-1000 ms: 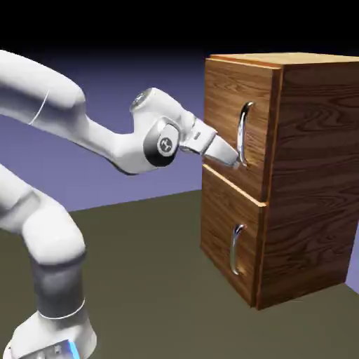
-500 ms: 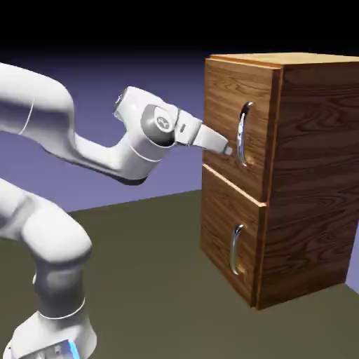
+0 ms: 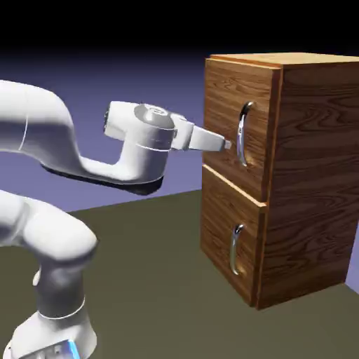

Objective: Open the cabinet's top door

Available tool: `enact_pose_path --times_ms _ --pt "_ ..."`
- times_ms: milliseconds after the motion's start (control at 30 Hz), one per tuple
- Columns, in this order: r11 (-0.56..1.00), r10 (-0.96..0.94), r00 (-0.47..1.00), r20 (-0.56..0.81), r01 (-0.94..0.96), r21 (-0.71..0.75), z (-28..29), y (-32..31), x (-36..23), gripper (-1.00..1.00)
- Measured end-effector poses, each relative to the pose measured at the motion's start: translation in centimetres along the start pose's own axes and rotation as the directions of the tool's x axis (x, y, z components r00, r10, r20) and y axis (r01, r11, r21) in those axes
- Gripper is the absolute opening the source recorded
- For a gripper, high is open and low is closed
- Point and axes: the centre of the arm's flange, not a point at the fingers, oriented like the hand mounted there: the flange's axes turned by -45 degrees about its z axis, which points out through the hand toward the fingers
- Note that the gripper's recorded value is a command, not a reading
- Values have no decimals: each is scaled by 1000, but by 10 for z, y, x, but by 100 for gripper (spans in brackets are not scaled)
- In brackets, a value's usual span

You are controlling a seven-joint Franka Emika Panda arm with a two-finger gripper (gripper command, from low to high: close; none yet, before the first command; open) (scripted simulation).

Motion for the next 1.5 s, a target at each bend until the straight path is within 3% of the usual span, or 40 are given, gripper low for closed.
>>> enact_pose_path --times_ms 533,667,700,1500 --pt "995 83 967 -243 -69 67 4 36 -14 0" --pt "995 85 967 -242 -71 68 46 35 -4 0" --pt "995 83 967 -243 -69 67 53 34 -2 -100" --pt "949 80 967 -241 -148 -279 -35 -30 -19 -100"
